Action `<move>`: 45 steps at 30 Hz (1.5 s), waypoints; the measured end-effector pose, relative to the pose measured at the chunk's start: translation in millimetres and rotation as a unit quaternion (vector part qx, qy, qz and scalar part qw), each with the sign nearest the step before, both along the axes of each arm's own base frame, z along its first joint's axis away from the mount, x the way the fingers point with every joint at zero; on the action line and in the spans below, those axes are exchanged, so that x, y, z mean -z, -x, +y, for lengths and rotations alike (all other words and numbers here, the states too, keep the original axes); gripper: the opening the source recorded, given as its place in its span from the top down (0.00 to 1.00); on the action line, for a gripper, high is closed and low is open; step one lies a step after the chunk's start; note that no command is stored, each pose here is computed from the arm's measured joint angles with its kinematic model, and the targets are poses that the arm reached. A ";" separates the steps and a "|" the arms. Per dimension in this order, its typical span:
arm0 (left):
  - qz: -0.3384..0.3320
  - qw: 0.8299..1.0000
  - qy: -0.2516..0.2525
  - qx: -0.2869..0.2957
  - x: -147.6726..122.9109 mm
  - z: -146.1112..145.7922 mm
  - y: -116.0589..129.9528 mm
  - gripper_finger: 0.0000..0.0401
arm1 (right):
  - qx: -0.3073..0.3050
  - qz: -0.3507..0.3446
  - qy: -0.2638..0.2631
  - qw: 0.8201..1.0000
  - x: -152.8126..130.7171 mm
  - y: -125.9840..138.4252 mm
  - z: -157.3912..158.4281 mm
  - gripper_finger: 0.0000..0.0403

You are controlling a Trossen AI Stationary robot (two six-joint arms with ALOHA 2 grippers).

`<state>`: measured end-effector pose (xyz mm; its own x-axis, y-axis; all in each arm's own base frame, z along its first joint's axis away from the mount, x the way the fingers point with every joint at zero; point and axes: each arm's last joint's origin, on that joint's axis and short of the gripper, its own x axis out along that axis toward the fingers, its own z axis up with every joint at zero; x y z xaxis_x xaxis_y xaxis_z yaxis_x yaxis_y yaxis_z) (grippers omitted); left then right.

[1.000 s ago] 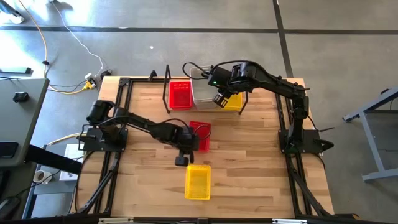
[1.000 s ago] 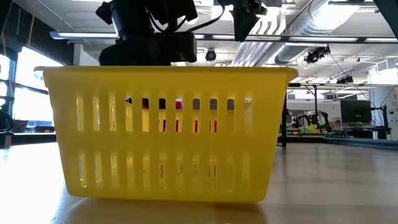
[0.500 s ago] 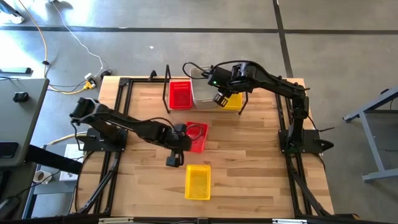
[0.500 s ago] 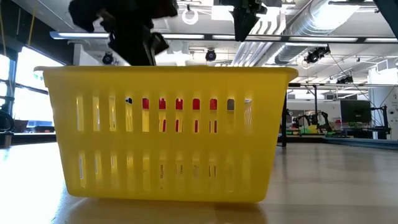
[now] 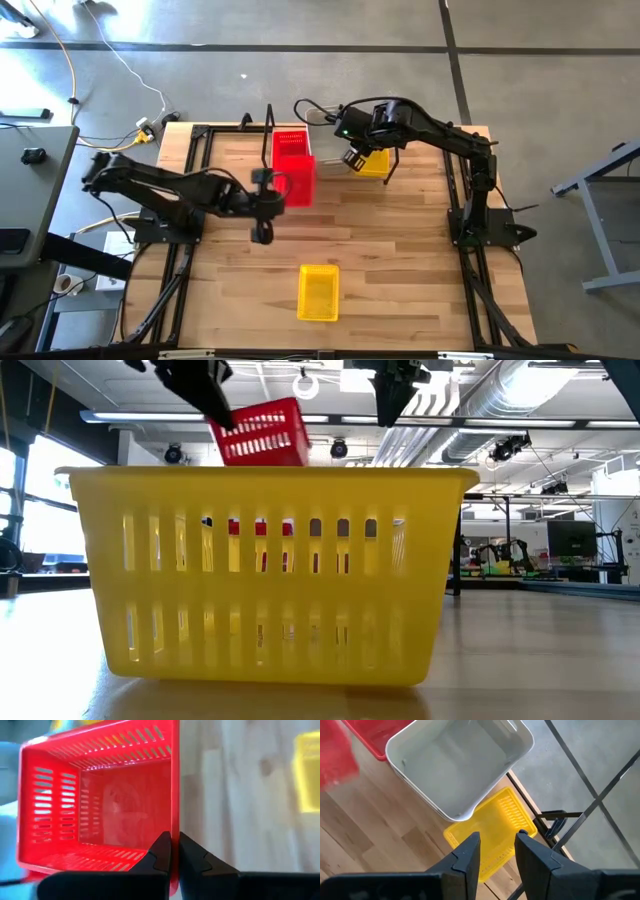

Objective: Stack baskets on shelf by color
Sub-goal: Stack the red bin on the top of the other red bins on the shelf

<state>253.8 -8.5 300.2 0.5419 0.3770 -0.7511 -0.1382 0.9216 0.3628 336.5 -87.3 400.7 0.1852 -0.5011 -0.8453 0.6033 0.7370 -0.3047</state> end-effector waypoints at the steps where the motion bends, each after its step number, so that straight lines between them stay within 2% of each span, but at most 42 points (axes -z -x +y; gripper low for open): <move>1: -0.001 1.000 -0.011 -0.003 -3.3 3.2 3.5 1.00 | 0.001 0.000 0.000 1.000 0.0 0.0 0.0 0.73; 6: -0.011 0.999 -0.036 -0.018 -16.5 23.3 16.2 1.00 | 0.007 -0.005 -0.002 1.000 0.1 -0.2 0.0 0.73; 9: 0.011 0.998 -0.046 -0.033 -17.0 39.2 23.9 1.00 | 0.018 -0.012 -0.005 1.000 0.1 -0.2 0.0 0.73; 22: 0.052 0.996 -0.016 -0.078 -7.1 95.5 29.0 1.00 | 0.021 -0.015 -0.006 1.000 0.1 -0.4 0.0 0.73; 31: 0.058 0.996 0.001 -0.064 2.1 111.0 21.2 1.00 | 0.019 -0.013 -0.006 1.000 0.1 -0.4 0.0 0.73; 45: 0.109 0.990 0.014 -0.084 31.6 131.8 4.4 1.00 | 0.018 -0.013 -0.006 1.000 0.1 -0.4 0.0 0.73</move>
<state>249.3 123.3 268.6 0.2972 0.4250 -0.8550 -0.2113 0.9026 0.3751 336.9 -87.3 400.7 0.1888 -0.4981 -0.8463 0.6367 0.7182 -0.2806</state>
